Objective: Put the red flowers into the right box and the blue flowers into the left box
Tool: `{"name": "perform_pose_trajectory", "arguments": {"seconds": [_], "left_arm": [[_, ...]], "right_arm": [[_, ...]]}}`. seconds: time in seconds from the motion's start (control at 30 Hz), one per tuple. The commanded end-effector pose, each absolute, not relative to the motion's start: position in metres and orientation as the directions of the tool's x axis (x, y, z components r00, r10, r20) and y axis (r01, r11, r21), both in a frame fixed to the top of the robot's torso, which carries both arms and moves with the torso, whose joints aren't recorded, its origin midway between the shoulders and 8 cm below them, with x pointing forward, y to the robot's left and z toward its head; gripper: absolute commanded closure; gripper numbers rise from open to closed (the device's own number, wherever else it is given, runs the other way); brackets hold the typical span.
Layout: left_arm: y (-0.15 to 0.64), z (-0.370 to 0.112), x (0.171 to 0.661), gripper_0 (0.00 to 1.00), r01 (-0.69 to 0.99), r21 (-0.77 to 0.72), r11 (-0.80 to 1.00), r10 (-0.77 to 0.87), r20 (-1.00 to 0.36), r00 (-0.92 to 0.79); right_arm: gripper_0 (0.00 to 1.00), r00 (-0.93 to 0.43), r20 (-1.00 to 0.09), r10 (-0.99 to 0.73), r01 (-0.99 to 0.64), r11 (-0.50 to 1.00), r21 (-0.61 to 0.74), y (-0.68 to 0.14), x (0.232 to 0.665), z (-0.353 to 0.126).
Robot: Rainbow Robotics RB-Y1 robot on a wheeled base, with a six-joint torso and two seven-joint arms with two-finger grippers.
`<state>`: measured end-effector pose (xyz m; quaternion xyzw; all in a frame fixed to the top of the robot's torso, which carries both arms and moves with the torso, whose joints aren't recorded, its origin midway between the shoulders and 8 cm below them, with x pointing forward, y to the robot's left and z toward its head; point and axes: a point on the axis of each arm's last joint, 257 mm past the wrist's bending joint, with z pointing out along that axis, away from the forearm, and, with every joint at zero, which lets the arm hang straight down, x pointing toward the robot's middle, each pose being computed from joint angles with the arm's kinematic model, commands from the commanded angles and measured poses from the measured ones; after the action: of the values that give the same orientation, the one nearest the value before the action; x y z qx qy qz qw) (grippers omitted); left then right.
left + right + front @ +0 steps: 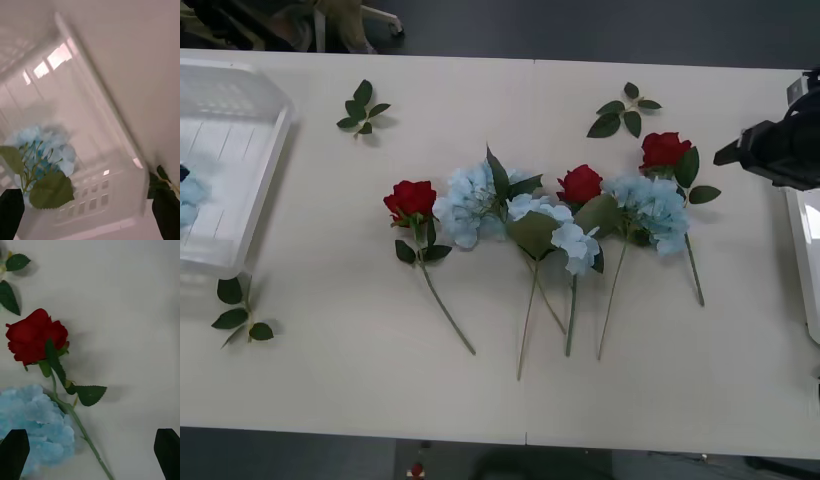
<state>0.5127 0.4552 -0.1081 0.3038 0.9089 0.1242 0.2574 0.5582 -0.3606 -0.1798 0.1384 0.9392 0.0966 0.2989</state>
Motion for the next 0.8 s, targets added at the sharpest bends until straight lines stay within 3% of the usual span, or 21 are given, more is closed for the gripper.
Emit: {"name": "perform_pose_trajectory", "arguments": {"seconds": [0.03,0.3,0.53,0.8], "left_arm": [[0.383,-0.094,0.517,0.00,0.482,0.337,0.809,0.588,-0.471,-0.657],[0.270,-0.159,0.515,0.00,0.341,0.058,0.938,0.322,-0.500,-0.804],[0.212,-0.205,0.516,0.00,0.172,-0.027,0.985,0.138,-0.487,-0.863],[0.165,-0.256,0.526,0.00,0.060,-0.145,0.988,-0.030,-0.553,-0.832]], "right_arm": [[0.02,-0.731,-0.572,0.373,0.222,0.922,0.318,-0.335,0.588,-0.152],[0.03,-0.752,-0.578,0.317,0.228,0.948,0.222,-0.333,0.622,-0.181],[0.02,-0.763,-0.592,0.261,0.208,0.965,0.157,-0.317,0.644,-0.219],[0.02,-0.804,-0.576,0.147,0.107,0.989,0.102,-0.288,0.638,-0.244]]}}
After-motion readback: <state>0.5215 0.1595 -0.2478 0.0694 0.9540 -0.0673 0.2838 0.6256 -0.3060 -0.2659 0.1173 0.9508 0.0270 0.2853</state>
